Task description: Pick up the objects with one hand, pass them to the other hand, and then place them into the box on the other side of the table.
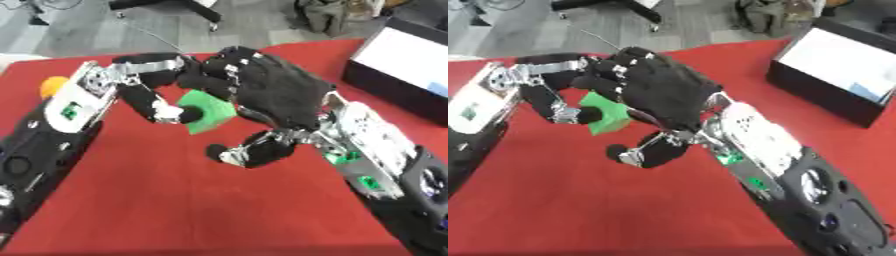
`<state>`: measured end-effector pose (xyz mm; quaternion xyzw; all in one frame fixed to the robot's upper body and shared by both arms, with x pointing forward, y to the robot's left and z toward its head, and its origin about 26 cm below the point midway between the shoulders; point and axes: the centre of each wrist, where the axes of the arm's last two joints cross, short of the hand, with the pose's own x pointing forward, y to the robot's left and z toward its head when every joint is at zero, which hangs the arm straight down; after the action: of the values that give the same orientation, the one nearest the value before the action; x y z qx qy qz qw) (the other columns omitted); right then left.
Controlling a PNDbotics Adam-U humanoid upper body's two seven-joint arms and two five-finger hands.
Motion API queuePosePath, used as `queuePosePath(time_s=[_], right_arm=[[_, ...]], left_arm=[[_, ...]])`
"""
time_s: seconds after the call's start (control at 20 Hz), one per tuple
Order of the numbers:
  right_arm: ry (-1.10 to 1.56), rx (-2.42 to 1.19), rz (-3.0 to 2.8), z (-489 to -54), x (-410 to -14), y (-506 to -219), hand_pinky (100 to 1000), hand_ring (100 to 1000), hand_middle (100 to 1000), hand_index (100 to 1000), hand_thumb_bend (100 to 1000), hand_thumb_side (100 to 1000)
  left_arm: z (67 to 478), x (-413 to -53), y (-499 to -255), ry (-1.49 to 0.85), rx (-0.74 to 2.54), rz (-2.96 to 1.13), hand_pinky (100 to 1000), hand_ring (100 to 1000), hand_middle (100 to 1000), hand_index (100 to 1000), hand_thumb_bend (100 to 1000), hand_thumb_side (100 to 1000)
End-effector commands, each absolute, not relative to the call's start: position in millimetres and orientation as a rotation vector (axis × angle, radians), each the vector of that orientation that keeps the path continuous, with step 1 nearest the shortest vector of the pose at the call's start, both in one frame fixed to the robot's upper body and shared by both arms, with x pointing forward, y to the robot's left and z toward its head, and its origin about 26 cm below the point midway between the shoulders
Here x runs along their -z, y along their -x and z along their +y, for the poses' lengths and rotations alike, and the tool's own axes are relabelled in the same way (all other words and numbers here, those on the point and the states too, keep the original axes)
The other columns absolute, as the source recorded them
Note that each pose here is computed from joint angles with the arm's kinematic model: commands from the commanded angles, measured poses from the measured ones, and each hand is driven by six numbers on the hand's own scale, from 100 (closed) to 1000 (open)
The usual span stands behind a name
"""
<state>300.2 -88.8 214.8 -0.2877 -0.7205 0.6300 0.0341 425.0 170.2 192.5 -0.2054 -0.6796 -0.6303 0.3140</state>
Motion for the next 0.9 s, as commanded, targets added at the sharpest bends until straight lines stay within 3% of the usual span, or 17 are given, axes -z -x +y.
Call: queuePosePath(time_s=[0.05, 0.3, 0.45, 0.55, 0.7, 0.9], right_arm=[[0.942, -1.933, -2.199, -87, -215, -308, 856, 823, 807, 920, 400, 364], [0.974, -1.937, -2.14, -86, -202, -321, 853, 812, 782, 900, 346, 343], [0.991, -1.931, -2.128, -86, -196, -325, 845, 794, 675, 867, 242, 287], [1.01, -1.913, -2.138, -86, -196, -326, 823, 763, 544, 804, 164, 264], [1.032, -1.859, -2.193, -87, -197, -326, 773, 689, 358, 626, 100, 298], [1.006, -1.805, -2.25, -86, -194, -326, 721, 631, 277, 478, 100, 296]], left_arm=[[167, -208, -425, 0.554, 1.768, -1.818, 737, 561, 506, 632, 100, 476], [166, -209, -424, 0.564, 1.774, -1.81, 738, 561, 506, 633, 100, 477], [166, -209, -423, 0.568, 1.776, -1.806, 739, 563, 508, 635, 100, 482], [166, -210, -423, 0.572, 1.78, -1.8, 741, 566, 512, 640, 100, 488], [167, -210, -423, 0.575, 1.783, -1.798, 742, 572, 519, 647, 100, 495], [169, -209, -424, 0.571, 1.785, -1.796, 746, 585, 532, 660, 100, 511]])
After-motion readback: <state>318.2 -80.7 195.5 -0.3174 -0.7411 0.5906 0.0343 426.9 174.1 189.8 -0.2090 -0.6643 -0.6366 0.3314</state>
